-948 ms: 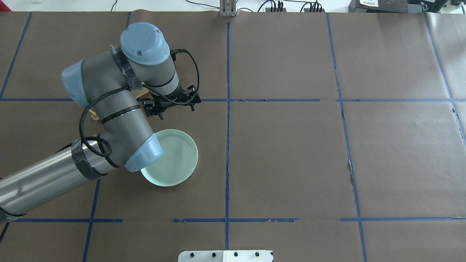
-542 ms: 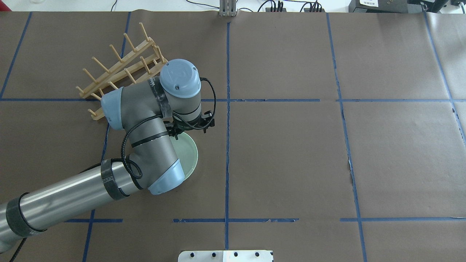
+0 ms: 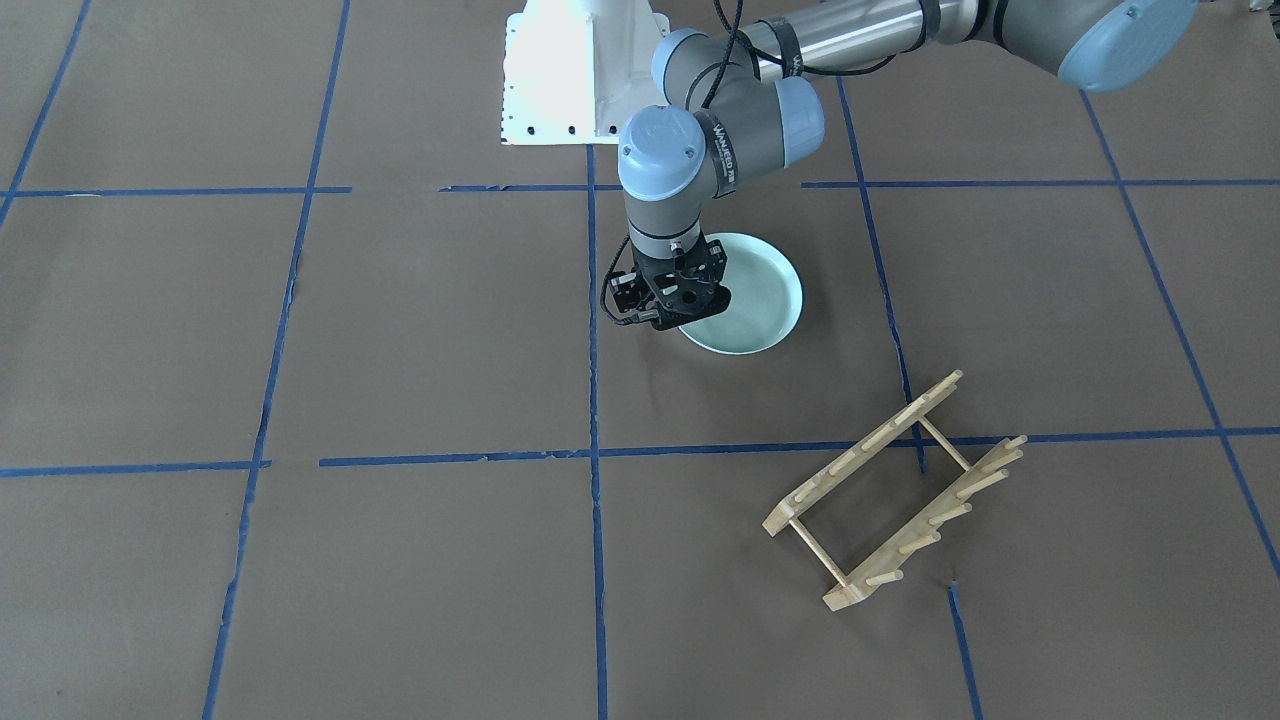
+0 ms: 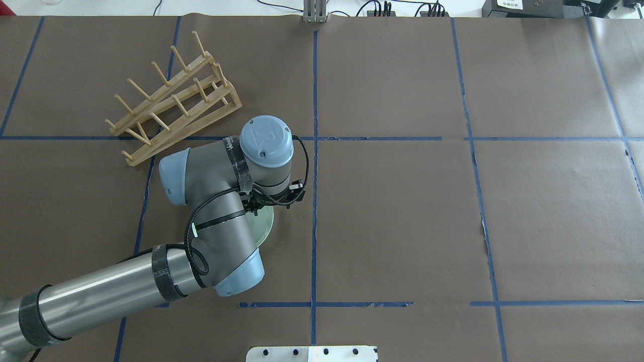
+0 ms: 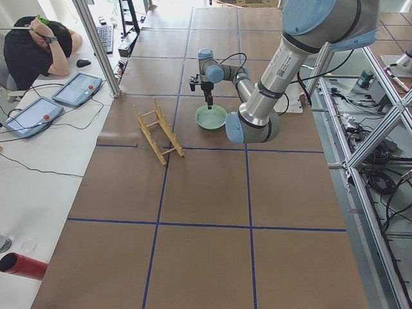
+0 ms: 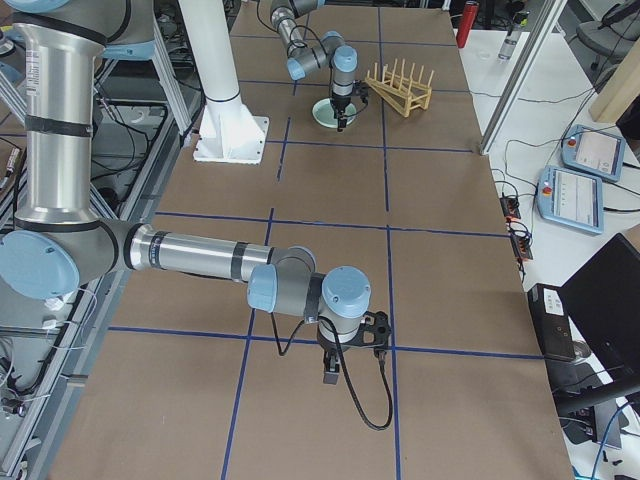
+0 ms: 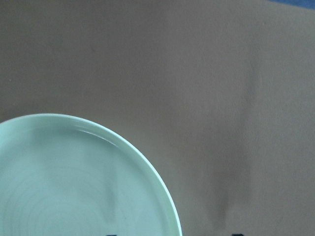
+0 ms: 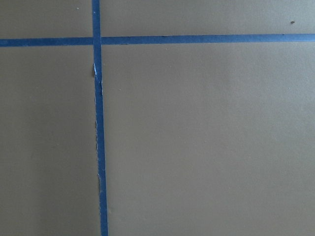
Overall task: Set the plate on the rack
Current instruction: 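Move the left gripper past the wooden rack down to the green plate's rim, then close the left gripper on the green plate's rim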
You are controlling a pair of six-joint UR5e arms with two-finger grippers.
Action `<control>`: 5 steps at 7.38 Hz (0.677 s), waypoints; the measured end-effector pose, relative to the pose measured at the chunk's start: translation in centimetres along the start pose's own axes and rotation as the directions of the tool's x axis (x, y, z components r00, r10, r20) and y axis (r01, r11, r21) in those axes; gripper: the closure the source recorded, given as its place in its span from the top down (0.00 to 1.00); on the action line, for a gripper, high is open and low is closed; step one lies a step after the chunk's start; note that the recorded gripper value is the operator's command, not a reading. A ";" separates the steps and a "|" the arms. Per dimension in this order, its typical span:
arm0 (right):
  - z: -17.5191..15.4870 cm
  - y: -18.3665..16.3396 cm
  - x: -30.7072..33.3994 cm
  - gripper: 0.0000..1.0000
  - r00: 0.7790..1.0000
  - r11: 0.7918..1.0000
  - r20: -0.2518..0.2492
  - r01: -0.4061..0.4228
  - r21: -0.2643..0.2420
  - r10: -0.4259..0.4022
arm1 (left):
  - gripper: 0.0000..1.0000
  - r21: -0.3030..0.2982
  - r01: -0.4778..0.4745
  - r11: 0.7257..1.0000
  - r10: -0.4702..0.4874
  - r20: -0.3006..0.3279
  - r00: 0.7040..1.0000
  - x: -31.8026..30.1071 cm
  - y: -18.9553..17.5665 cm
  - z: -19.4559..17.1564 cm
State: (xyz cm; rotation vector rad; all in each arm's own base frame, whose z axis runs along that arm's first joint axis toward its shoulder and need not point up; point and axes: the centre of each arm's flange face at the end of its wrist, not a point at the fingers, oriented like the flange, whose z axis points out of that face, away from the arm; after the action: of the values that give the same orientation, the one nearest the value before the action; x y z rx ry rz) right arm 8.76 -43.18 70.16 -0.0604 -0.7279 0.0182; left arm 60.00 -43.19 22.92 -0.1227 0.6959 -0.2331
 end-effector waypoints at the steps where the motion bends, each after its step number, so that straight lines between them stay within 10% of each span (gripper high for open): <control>1: 0.0 0.0 0.0 1.00 1.000 1.000 0.000 0.000 0.000 0.000 | 0.29 -0.001 0.003 1.000 -0.003 0.000 1.000 0.0 0.1 0.1; 4: 0.0 0.0 0.0 1.00 1.000 1.000 0.000 0.000 0.000 0.000 | 0.29 -0.003 0.007 1.000 -0.007 0.007 1.000 -0.2 0.2 0.5; 5: 0.0 0.0 0.0 1.00 1.000 1.000 0.000 0.000 0.000 0.000 | 0.14 -0.003 0.007 1.000 -0.007 0.008 1.000 -0.3 0.2 0.5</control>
State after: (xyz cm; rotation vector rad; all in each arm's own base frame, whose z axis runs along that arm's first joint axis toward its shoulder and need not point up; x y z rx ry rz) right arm 8.76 -43.18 70.15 -0.0601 -0.7279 0.0181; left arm 60.17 -42.93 23.45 -0.1291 0.6883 -0.2382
